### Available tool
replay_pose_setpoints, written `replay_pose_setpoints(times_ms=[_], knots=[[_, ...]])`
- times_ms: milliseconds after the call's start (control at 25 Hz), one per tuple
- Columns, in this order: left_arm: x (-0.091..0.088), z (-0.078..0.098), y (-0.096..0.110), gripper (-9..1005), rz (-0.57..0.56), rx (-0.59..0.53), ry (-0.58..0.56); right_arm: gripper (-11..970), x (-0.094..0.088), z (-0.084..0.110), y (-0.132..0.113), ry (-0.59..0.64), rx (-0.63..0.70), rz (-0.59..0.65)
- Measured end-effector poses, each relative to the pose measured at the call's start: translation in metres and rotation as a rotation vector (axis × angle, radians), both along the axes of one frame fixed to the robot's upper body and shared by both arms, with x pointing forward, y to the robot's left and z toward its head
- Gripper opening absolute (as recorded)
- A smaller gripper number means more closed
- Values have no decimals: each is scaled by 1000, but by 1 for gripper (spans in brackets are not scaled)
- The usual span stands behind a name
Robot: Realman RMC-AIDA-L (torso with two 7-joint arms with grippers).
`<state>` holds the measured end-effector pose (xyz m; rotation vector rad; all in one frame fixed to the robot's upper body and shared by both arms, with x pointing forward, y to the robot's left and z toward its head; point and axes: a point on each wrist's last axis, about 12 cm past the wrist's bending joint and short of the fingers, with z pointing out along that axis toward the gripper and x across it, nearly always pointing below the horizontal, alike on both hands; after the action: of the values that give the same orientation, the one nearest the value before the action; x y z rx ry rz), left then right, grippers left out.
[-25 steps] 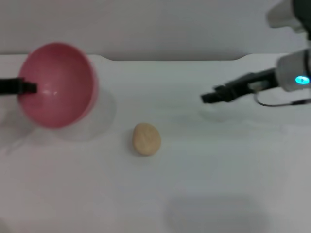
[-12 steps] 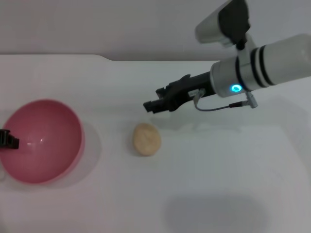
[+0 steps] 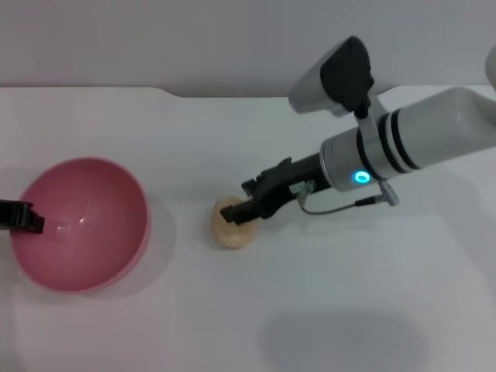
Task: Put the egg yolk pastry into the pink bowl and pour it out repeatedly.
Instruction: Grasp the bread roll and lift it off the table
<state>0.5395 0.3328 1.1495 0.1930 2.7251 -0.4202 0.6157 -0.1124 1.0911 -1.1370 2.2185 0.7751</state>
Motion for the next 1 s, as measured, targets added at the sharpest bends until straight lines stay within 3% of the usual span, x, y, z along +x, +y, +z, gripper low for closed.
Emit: replay_pose_setpoints(times_ms=[240, 760, 1000], knots=[[5, 4, -7, -1, -27, 5, -7, 656, -6, -13, 0, -4, -16, -25], [12, 8, -17, -2, -61, 10, -19, 650, -11, -22, 8, 6, -4, -51], [13, 9, -20, -2, -74, 14, -18, 496, -12, -23, 6, 16, 6, -66]])
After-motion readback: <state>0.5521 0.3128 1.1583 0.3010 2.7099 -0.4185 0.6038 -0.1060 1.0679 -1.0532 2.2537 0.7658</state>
